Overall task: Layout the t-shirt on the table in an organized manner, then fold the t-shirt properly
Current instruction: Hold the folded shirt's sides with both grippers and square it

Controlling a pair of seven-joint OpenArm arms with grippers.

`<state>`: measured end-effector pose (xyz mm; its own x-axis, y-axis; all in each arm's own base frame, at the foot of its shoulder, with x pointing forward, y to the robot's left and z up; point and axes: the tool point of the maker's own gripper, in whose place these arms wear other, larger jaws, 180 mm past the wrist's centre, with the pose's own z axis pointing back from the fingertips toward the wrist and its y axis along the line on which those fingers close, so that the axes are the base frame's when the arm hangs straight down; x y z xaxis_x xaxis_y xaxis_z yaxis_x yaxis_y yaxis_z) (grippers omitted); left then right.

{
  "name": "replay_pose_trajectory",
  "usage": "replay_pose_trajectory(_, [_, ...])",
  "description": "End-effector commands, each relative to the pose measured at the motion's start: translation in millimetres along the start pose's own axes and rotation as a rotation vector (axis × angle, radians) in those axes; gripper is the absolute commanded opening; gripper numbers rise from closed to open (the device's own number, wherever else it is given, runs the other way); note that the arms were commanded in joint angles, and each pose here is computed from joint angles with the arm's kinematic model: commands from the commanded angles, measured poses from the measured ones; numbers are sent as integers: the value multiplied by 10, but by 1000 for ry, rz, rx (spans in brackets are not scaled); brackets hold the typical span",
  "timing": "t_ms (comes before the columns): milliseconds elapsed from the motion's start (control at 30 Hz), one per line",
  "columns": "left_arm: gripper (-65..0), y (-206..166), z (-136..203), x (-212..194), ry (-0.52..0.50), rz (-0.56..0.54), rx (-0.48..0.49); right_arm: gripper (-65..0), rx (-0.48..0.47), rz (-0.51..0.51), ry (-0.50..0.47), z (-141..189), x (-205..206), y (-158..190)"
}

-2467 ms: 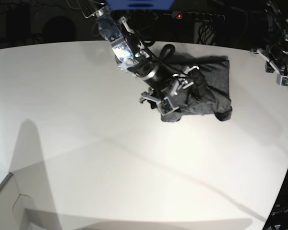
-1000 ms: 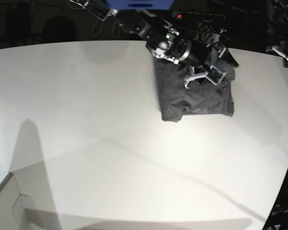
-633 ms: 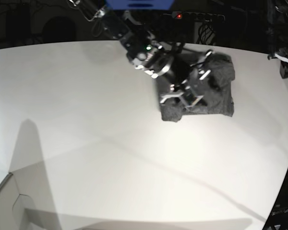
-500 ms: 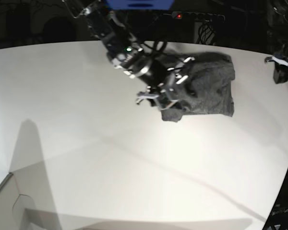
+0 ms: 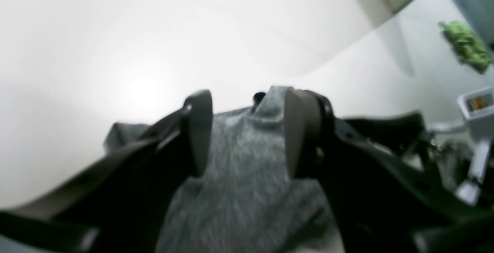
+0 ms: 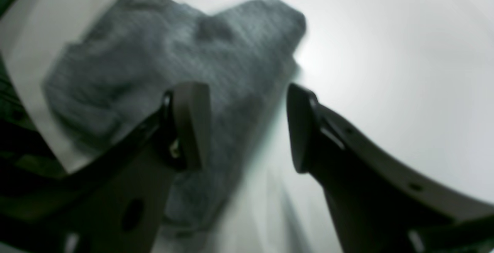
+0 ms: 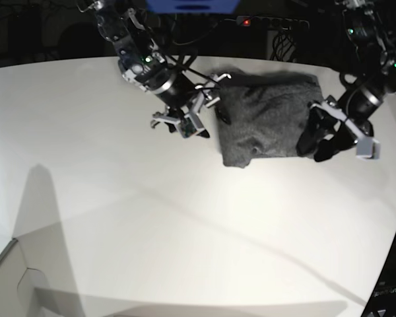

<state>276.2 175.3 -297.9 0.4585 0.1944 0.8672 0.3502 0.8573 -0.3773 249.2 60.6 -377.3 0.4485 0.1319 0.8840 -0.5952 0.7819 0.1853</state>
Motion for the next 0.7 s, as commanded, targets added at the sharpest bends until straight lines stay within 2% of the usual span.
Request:
replay_pose_trajectory(0, [-353, 71, -33, -45, 15, 5, 11, -329, 16, -3, -59, 3, 164, 52])
replay_pose_trajectory(233, [-353, 628, -317, -530, 160, 114, 113, -329, 24, -16, -46, 23, 100, 105])
replay_pose_trajectory(400, [-353, 853, -438, -752, 237, 160, 154, -329, 24, -17, -43, 24, 88, 107])
replay_pose_trajectory(667, [-353, 1187, -182, -659, 168, 223, 259, -331, 14, -8, -48, 19, 117, 51])
